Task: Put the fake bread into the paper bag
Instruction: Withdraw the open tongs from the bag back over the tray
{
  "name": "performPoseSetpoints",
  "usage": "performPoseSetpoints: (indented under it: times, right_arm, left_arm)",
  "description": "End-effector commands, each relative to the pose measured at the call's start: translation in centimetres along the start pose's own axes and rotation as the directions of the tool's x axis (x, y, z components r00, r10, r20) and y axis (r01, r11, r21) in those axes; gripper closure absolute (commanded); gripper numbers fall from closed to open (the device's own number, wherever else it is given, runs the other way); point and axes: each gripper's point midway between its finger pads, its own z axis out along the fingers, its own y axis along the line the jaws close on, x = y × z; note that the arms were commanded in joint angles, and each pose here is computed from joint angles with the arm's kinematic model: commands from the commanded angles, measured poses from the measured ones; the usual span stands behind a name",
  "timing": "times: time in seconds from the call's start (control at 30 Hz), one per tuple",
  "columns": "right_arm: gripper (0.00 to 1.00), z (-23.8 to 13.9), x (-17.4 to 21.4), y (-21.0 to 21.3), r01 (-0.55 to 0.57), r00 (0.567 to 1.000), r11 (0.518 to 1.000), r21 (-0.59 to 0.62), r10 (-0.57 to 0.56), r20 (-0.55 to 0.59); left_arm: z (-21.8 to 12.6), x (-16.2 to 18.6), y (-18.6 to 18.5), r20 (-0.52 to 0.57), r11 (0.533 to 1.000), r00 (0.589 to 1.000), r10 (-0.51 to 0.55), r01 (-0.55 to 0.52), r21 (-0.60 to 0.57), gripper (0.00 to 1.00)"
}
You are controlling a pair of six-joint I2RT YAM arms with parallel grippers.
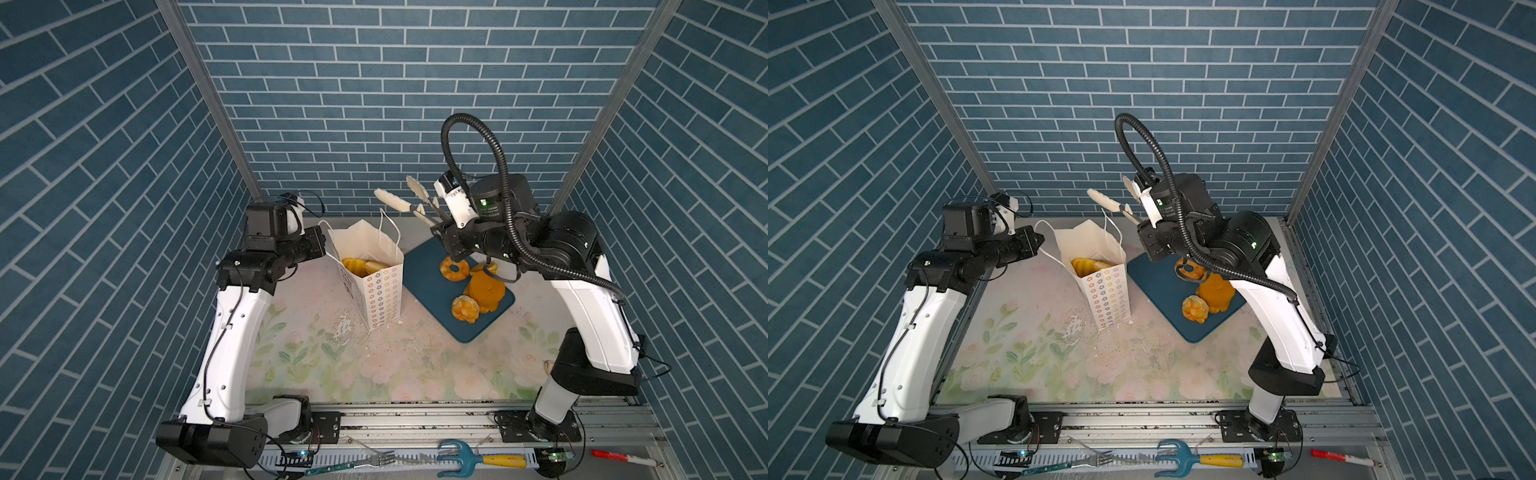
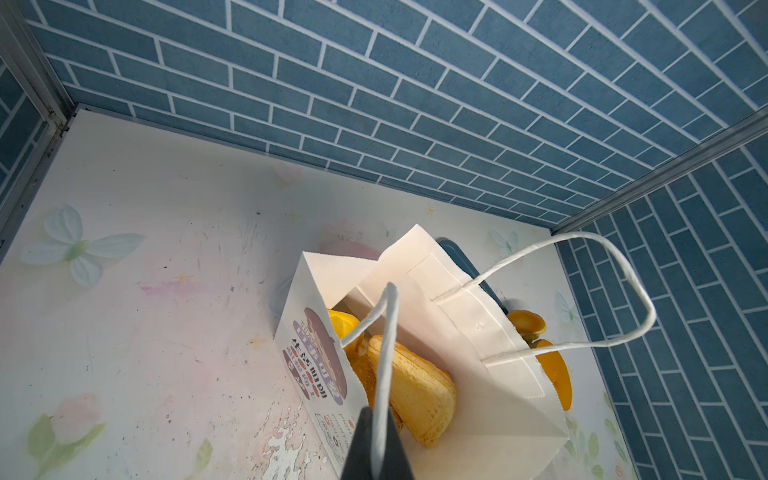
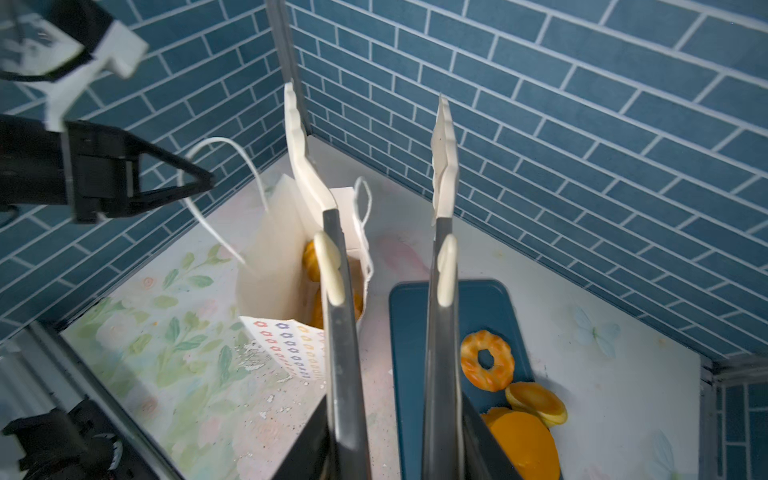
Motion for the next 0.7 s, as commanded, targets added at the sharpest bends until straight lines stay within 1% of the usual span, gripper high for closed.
performPoseSetpoints:
  times: [0.0,0.07,0.17,0.27,0.4,0.47,0.53,0.67]
  right_arm:
    - [0.57,0.3,1.6,-5.1,-0.06,0.996,0.986,0.158,0.07,-0.059]
    - [0.56,1.0,3.8,-7.7,-0.063,0.985,0.968,0.242,0.099,-0.141]
    - [0.56,2.5,7.4,-10.1,-0.06,0.952,0.952,0.301,0.145,-0.27]
    - [0.56,4.6,11.0,-10.8,-0.02,0.904,0.954,0.299,0.145,-0.402]
    - [0.56,8.0,15.2,-9.9,0.02,0.813,0.972,0.233,0.12,-0.57]
    - [0.56,9.6,16.6,-9.8,0.036,0.777,0.973,0.228,0.116,-0.619]
    - [0.57,10.9,17.6,-10.0,0.046,0.753,0.973,0.228,0.116,-0.647]
    - [0.58,13.5,19.3,-10.5,0.053,0.718,0.975,0.217,0.114,-0.686]
  left_arm:
    - [-0.2,-0.7,-0.1,0.002,1.0,1.0,0.027,-0.027,-0.001,1.0]
    - [-0.1,-0.8,-0.1,-0.003,1.0,1.0,0.03,-0.03,0.001,1.0]
    - [0.1,-0.7,-0.3,-0.012,1.0,1.0,0.028,-0.028,0.011,1.0]
    - [0.1,-0.5,-0.2,-0.018,0.999,0.999,0.03,-0.03,0.01,1.0]
    - [-0.2,-0.4,-0.2,-0.021,0.999,0.999,0.042,-0.042,0.005,1.0]
    - [-0.3,-0.3,-0.1,-0.027,0.999,0.999,0.045,-0.044,0.002,1.0]
    - [-0.3,-0.2,-0.1,-0.032,0.999,0.998,0.046,-0.046,0.001,1.0]
    - [-0.3,0.1,0.0,-0.035,0.999,0.998,0.046,-0.046,0.0,1.0]
